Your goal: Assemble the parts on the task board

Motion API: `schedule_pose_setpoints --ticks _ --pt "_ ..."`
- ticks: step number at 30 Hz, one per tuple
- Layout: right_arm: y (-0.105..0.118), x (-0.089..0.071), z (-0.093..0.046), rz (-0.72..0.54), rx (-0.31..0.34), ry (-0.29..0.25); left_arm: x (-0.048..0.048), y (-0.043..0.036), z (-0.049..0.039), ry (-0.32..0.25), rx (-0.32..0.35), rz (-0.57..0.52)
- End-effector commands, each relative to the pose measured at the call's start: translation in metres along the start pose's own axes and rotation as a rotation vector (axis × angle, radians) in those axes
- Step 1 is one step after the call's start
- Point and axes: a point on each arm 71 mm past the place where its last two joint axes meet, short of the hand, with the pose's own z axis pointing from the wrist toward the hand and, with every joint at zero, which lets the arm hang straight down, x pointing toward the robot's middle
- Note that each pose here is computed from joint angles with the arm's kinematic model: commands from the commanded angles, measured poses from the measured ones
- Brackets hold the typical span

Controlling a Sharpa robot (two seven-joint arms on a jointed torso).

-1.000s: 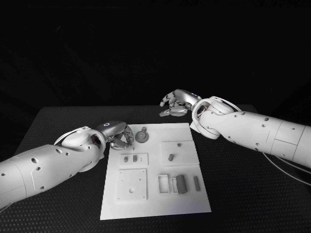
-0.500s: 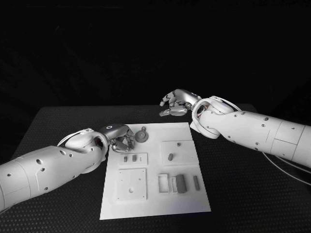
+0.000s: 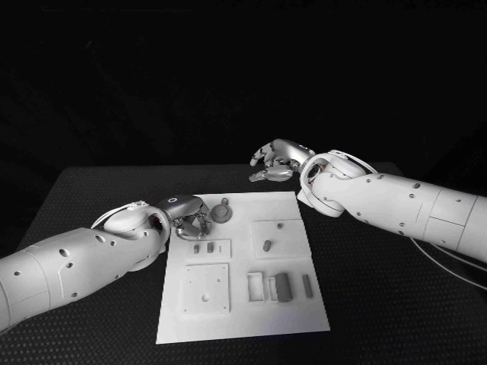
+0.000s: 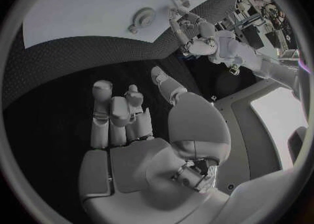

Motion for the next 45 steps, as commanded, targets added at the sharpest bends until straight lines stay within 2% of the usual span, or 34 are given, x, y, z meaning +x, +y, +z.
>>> schedule_pose_setpoints --ticks 1,19,29,38,45 --pt "0.0007 0.0009 0.0 0.0 -0.009 0.009 0.0028 0.0013 -0.0001 0.023 -0.003 0.018" --pt "0.0003 0.0013 -0.0001 0.0 -0.008 0.009 0.0012 0.0084 -0.0017 0.014 -0.021 0.03" --pt "0.0011 0.002 0.0004 0.001 -0.009 0.01 0.0024 0.0012 0.0021 0.021 -0.004 0.025" --pt "0.0012 0.002 0.0005 0.001 -0.009 0.011 0.0026 0.0003 0.0031 0.024 -0.004 0.024" --pt "0.0013 0.0021 0.0004 0.001 -0.009 0.012 0.0065 -0.0015 0.0054 0.076 -0.017 0.034"
